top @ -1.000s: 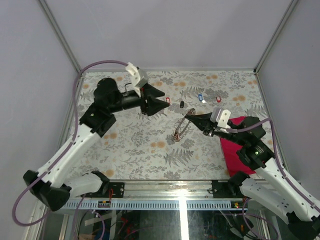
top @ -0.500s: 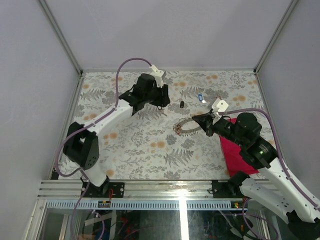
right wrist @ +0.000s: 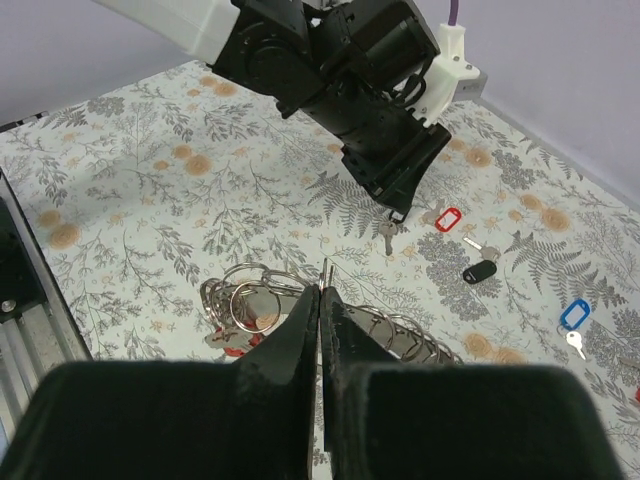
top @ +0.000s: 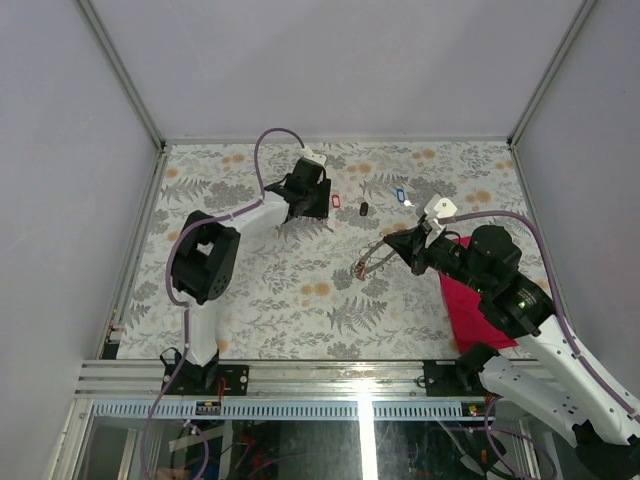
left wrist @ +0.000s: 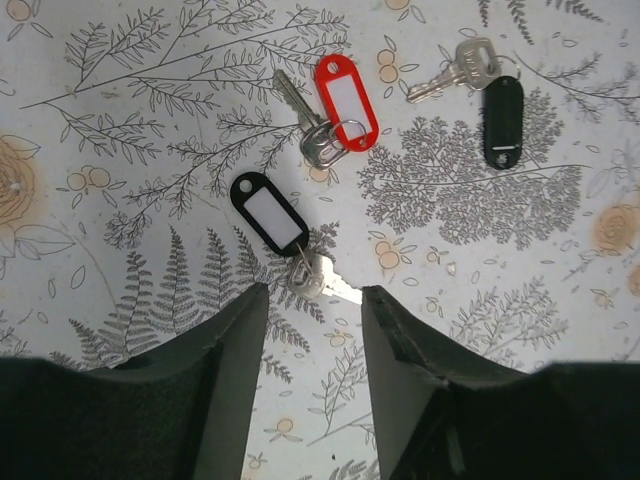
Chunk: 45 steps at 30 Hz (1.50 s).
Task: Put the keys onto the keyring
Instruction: Pick up the key from the center of the board.
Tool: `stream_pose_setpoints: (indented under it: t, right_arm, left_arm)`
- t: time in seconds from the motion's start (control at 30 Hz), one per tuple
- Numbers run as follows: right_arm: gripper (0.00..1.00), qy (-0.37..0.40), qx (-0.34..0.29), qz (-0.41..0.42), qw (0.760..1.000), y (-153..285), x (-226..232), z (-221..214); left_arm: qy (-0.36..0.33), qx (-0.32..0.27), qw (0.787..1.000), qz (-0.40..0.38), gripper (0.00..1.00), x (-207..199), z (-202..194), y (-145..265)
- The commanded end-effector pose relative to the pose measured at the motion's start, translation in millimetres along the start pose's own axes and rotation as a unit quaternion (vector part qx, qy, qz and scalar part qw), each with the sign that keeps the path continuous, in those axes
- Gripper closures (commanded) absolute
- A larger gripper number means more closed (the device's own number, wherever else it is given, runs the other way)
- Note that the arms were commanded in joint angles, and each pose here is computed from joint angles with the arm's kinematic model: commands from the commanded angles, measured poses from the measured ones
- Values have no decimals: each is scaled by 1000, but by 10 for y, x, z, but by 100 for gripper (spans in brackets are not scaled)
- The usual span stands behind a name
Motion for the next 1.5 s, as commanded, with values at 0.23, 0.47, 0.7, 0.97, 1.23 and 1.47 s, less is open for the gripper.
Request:
stream_pose_setpoints:
  t: [0.23, 0.47, 0.7, 0.97, 1.23, 1.47]
  right_arm:
    - [99, -7, -42, 6, 999, -9, 20, 159]
    - [99, -9, -40, 10, 999, -16, 28, 135]
    - [99, -13, -38, 18, 999, -31, 44, 127]
    - [99, -13, -36, 33, 999, -32, 76, 110]
    - [98, -14, -33, 39, 999, -32, 88, 101]
    - [98, -15, -32, 41, 999, -31, 93, 100]
  left_arm:
    - [19, -16, 1000, 14, 64, 19, 107, -281]
    - [16, -1, 999, 34, 64, 86, -12, -364]
    - [18, 7, 999, 30, 68, 84, -69, -450]
    - [17, 11, 999, 29, 71, 88, -88, -497]
    - [17, 12, 999, 26, 79, 74, -97, -517]
    - [15, 16, 999, 25, 85, 82, -118, -528]
Point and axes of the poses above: each gripper's point midway between its finger pads, its own y axis back along the fingers, its own x axis along the line the jaws close on, z = x × y, the point moved 7 cm from there along y, back along the fingers, and after that the axes turned 2 degrees about -y, right-handed, at the moved point
